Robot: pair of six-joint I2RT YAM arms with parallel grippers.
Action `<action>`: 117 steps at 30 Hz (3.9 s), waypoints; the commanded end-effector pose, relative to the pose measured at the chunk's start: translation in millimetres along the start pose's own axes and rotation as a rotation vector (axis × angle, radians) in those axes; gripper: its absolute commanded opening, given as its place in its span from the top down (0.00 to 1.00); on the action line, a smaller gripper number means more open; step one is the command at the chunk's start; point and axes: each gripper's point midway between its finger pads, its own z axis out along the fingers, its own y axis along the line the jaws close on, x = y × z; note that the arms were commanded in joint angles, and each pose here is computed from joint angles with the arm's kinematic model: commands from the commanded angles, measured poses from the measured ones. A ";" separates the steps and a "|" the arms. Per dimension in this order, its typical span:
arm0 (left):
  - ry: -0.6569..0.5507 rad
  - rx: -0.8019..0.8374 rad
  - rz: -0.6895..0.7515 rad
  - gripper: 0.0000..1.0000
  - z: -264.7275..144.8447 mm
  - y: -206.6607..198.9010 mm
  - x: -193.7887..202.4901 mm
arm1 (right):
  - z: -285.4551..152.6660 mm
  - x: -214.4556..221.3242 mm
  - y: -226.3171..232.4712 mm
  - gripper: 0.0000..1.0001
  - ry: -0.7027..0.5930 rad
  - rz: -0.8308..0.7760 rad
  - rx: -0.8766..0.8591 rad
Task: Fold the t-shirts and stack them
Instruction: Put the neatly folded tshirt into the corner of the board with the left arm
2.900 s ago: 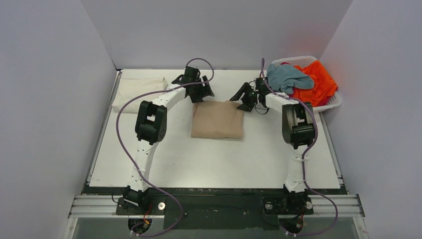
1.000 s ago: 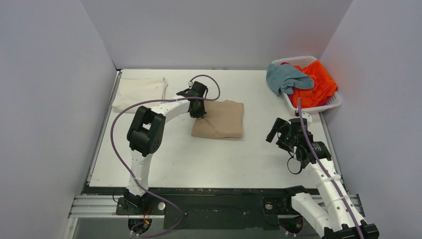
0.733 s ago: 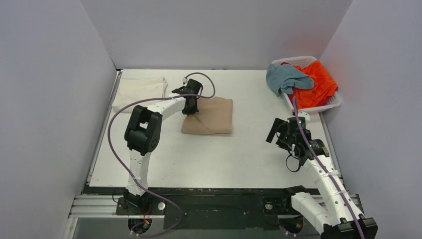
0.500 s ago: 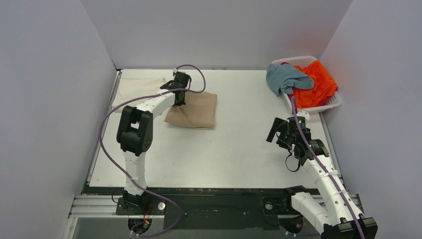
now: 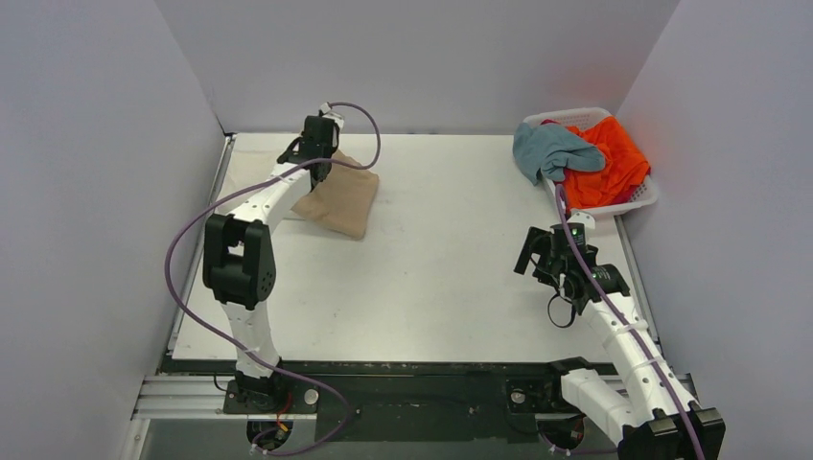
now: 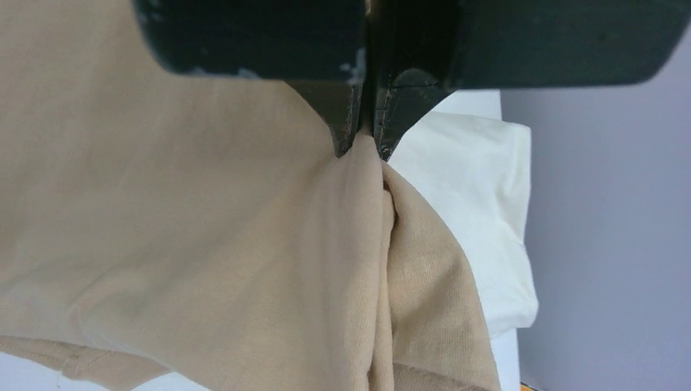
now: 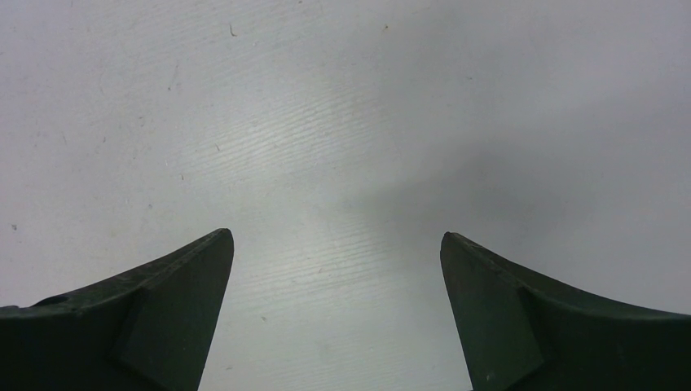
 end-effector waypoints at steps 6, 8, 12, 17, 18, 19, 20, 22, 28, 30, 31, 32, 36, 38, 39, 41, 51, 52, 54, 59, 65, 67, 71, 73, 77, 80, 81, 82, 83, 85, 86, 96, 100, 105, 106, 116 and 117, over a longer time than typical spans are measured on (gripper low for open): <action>-0.195 -0.108 -0.003 1.00 -30.3 90.8 -67.3 | 2.6 -2.4 -7.9 0.07 0.004 -0.014 0.048; -0.214 -0.108 -0.006 1.00 -36.2 98.3 -72.8 | 3.1 -1.4 -8.3 0.07 0.011 -0.016 0.052; -0.253 -0.120 -0.024 1.00 -53.2 114.2 -82.0 | 3.7 0.3 -7.7 0.08 0.023 -0.018 0.051; -0.307 -0.124 -0.073 1.00 -74.6 133.1 -92.4 | 3.8 0.3 -7.2 0.08 0.025 -0.017 0.048; -0.324 -0.117 -0.084 1.00 -80.8 135.3 -96.1 | 3.8 0.3 -7.1 0.08 0.025 -0.018 0.048; -0.330 -0.117 -0.090 1.00 -83.0 138.2 -96.9 | 3.9 0.4 -7.1 0.08 0.026 -0.018 0.048; -0.343 -0.113 -0.099 1.00 -87.6 140.8 -98.6 | 3.8 0.2 -7.2 0.08 0.024 -0.017 0.049; -0.365 -0.110 -0.115 1.00 -91.3 145.1 -100.4 | 3.5 -0.2 -7.6 0.08 0.021 -0.014 0.050; -0.364 -0.054 -0.172 1.00 -78.4 146.7 -89.1 | 2.7 -0.9 -9.4 0.08 0.013 -0.011 0.058; -0.342 -0.036 -0.192 1.00 -65.3 145.8 -81.0 | 2.8 -0.3 -10.0 0.08 0.018 -0.012 0.062; -0.335 -0.023 -0.196 1.00 -60.3 144.3 -78.2 | 2.9 0.2 -10.4 0.08 0.021 -0.013 0.065; -0.316 -0.020 -0.208 1.00 -50.6 145.0 -72.0 | 2.9 0.0 -10.6 0.08 0.022 -0.013 0.067; -0.263 0.016 -0.230 1.00 -27.4 137.7 -63.9 | 2.8 0.3 -12.6 0.08 0.025 -0.015 0.079; -0.261 0.021 -0.235 1.00 -25.8 138.3 -68.1 | 2.3 -0.2 -12.9 0.08 0.023 -0.014 0.081; -0.272 0.018 -0.238 1.00 -28.1 140.8 -72.2 | 2.0 -0.6 -13.1 0.08 0.021 -0.014 0.081; -0.295 0.009 -0.250 1.00 -34.6 146.6 -80.7 | 1.2 -2.1 -13.0 0.08 0.015 -0.012 0.081; -0.307 -0.038 -0.280 1.00 -70.5 154.2 -99.4 | -0.8 -1.7 -9.7 0.08 0.006 -0.007 0.054; -0.311 -0.041 -0.283 1.00 -74.1 153.8 -102.0 | -1.2 -2.1 -9.2 0.08 0.004 -0.006 0.051; -0.317 -0.037 -0.290 1.00 -82.6 148.4 -107.4 | -1.7 -2.7 -7.4 0.08 -0.002 -0.002 0.040; -0.321 -0.035 -0.282 1.00 -99.1 121.9 -119.0 | -1.3 -2.6 -5.2 0.08 -0.010 0.002 0.024; -0.293 -0.039 -0.277 1.00 -98.3 101.8 -118.8 | -0.5 -1.0 -1.8 0.08 -0.005 0.004 0.004; -0.282 -0.038 -0.280 1.00 -94.7 100.2 -116.6 | -0.2 -0.3 -1.3 0.08 -0.003 0.003 0.002; -0.232 -0.018 -0.246 1.00 -75.0 86.4 -96.1 | 0.0 -0.1 -1.6 0.08 -0.003 0.003 0.003; -0.214 -0.016 -0.227 1.00 -66.1 81.5 -87.1 | 0.2 -0.5 -1.5 0.08 -0.001 0.002 0.004; -0.185 -0.017 -0.218 1.00 -51.0 84.1 -74.1 | -0.2 -1.4 -2.7 0.08 -0.001 0.001 0.013; -0.167 -0.026 -0.230 1.00 -41.0 92.9 -67.6 | -0.5 -1.7 -3.4 0.08 0.000 0.001 0.017; -0.160 -0.029 -0.238 1.00 -36.7 98.0 -64.5 | -0.7 -1.7 -3.8 0.08 -0.001 0.001 0.019; -0.156 -0.025 -0.240 1.00 -34.3 99.4 -62.7 | -0.6 -1.5 -4.1 0.08 -0.001 0.000 0.021; -0.153 -0.033 -0.248 1.00 -30.8 104.8 -60.4 | -0.9 -1.7 -4.1 0.08 -0.001 0.001 0.021; -0.154 -0.036 -0.250 1.00 -25.7 110.8 -57.4 | -1.2 -1.8 -4.4 0.08 -0.003 0.002 0.022; -0.152 -0.033 -0.253 1.00 -22.4 114.1 -54.9 | -1.1 -1.6 -4.5 0.08 -0.001 0.001 0.023; -0.120 -0.022 -0.256 1.00 22.4 134.5 -40.0 | -3.1 -2.6 -10.2 0.08 0.002 0.000 0.056; -0.093 -0.048 -0.248 1.00 44.9 149.6 -23.4 | -3.8 -1.4 -13.6 0.08 0.009 -0.002 0.074; -0.038 -0.062 -0.323 1.00 75.0 167.4 0.4 | -4.3 -0.3 -18.6 0.08 0.021 -0.008 0.105; -0.022 -0.057 -0.341 1.00 81.0 166.4 6.6 | -4.5 -1.1 -18.9 0.08 0.022 -0.008 0.109; 0.063 -0.064 -0.484 1.00 114.0 178.3 54.7 | -2.5 -4.3 -17.6 0.08 0.041 -0.010 0.124; 0.070 -0.067 -0.501 1.00 115.9 181.0 59.5 | -1.7 -3.8 -16.9 0.08 0.046 -0.010 0.122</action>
